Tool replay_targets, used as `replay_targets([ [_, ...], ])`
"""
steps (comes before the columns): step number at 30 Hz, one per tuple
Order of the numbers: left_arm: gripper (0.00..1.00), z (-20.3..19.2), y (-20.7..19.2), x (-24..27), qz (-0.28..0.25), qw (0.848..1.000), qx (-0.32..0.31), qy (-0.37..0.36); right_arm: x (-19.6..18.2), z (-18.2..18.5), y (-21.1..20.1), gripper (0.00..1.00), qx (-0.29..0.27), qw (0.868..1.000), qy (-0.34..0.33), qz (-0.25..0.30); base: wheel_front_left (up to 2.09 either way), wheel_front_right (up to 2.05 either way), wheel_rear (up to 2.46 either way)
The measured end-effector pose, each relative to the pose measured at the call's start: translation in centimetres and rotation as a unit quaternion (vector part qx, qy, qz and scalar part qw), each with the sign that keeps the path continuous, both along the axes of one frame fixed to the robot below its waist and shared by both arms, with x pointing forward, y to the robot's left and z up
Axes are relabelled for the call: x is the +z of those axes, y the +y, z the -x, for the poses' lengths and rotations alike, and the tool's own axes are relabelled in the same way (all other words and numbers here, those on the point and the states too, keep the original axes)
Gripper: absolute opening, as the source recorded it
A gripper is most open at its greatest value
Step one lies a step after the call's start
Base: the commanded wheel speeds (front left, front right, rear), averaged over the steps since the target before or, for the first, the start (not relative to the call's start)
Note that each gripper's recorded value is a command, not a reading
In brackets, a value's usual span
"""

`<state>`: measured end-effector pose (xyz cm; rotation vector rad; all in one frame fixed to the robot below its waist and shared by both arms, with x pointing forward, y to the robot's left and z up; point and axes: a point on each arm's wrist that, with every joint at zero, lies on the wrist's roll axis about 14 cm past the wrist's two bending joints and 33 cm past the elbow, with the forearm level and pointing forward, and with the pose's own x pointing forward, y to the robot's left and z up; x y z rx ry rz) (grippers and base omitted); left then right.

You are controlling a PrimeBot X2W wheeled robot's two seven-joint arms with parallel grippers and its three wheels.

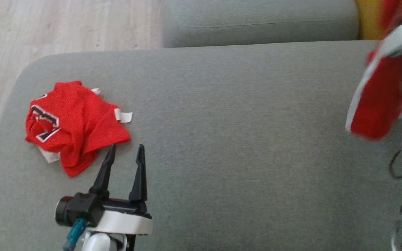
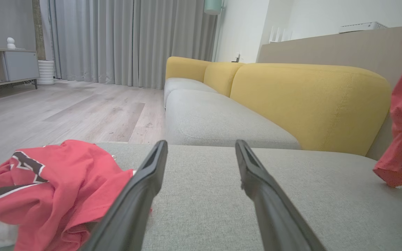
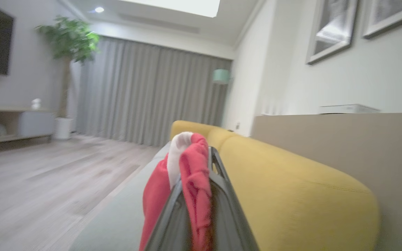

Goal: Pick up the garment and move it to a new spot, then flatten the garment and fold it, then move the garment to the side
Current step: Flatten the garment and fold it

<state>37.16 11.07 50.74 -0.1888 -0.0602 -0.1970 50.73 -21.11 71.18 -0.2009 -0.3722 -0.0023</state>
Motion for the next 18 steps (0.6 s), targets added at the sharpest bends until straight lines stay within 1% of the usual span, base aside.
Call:
replay_targets([
  [2,1.00,0.2,0.1,-0.2,0.001,1.000,-0.001,0.002,-1.7,-0.2,3.2,0.00,0.041,0.999,0.021,0.019,0.00,0.00,0.00],
  [4,1.00,0.3,0.2,-0.5,0.000,1.000,0.000,0.008,-4.9,-0.2,6.4,0.00,0.083,0.994,0.062,0.032,0.00,0.00,0.00],
  [6,1.00,0.4,0.6,-1.0,-0.001,1.000,0.005,0.014,-8.9,-0.1,9.4,0.00,0.124,0.985,0.110,0.037,0.00,0.00,0.00],
  [9,1.00,0.5,1.4,-1.7,-0.006,1.000,0.016,0.025,-14.7,0.4,13.7,0.00,0.179,0.965,0.180,0.067,0.00,0.00,0.00],
  [11,1.00,0.5,1.9,-1.8,-0.007,0.999,0.021,0.027,-17.6,0.8,16.9,0.00,0.216,0.950,0.212,0.075,0.00,0.00,0.00],
  [13,1.00,0.3,2.3,-1.7,-0.010,0.999,0.027,0.025,-20.3,1.7,20.4,0.00,0.258,0.932,0.241,0.086,0.00,0.00,0.00],
  [14,1.00,0.2,2.6,-1.6,-0.010,0.999,0.031,0.025,-21.3,2.2,21.8,0.35,0.276,0.923,0.250,0.093,0.00,0.00,0.00],
  [15,1.00,0.2,3.0,-1.7,-0.012,0.999,0.037,0.026,-22.4,2.7,23.2,1.00,0.294,0.914,0.261,0.105,0.00,0.00,0.00],
  [16,1.00,0.2,3.3,-1.8,-0.013,0.999,0.041,0.028,-23.5,3.2,24.3,1.00,0.309,0.904,0.270,0.120,0.00,0.00,0.00],
  [18,1.00,0.3,3.9,-2.1,-0.014,0.998,0.050,0.034,-24.8,3.6,25.5,1.00,0.326,0.893,0.283,0.125,0.00,0.00,0.00],
])
